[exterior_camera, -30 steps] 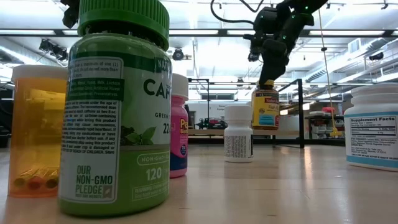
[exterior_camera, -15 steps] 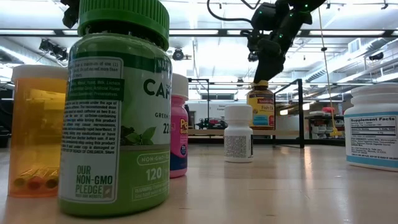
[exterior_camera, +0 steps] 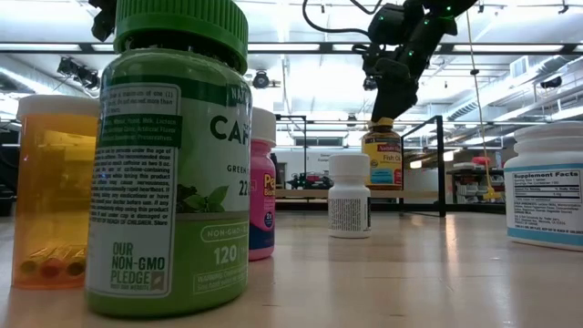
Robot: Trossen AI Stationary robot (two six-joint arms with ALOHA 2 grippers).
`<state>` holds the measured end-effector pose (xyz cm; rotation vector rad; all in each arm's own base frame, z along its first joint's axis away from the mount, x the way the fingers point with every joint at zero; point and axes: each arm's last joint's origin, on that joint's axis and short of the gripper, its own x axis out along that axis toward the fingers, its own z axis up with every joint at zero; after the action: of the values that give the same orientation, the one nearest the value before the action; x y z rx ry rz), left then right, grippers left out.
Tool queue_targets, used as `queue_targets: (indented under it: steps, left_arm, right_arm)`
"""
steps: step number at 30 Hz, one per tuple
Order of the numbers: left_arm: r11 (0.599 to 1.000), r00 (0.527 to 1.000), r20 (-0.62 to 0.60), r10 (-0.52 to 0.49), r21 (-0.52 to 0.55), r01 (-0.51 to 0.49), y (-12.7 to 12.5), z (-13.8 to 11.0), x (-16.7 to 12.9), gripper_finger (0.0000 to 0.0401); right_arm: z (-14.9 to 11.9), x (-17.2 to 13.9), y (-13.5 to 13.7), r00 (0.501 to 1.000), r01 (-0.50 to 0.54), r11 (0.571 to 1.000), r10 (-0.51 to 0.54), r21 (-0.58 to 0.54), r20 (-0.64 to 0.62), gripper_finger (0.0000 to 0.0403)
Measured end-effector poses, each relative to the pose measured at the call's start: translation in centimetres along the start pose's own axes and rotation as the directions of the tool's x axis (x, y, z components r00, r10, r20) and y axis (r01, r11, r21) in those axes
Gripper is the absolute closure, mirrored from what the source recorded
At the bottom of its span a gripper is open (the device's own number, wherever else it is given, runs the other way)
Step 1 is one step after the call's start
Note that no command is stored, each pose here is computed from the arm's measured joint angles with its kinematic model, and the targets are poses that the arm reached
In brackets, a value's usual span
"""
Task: Pick and place medicine bottles onto shelf by color
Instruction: Put the blue pill bottle on the shelf
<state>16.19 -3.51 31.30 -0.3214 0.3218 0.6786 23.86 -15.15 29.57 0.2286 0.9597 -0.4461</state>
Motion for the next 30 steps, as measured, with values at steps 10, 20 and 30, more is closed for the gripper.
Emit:
queue_targets:
  steps: [10, 20, 30]
  left_arm:
    - [1.000, 1.000, 0.000, 0.000, 0.000, 0.000, 0.0, 0.0, 0.0, 0.0227]
    - [1.000, 1.000, 0.000, 0.000, -0.001, 0.000, 0.0, 0.0, 0.0, 0.0227]
    - [0.990, 0.982, -0.126, -0.143, -0.022, 0.141, -0.4, -0.4, -0.1, 0.0227]
  right_arm:
    - [0.8, -1.1, 0.0, 0.999, 0.000, 1.000, -0.001, 0.011, 0.037, 0.0034]
    - [3.3, -5.3, 0.3, 0.987, 0.021, 1.000, -0.022, 0.008, 0.157, 0.0029]
    - [3.7, -9.1, 5.0, 0.962, -0.102, 0.995, 0.099, -0.002, 0.254, 0.0030]
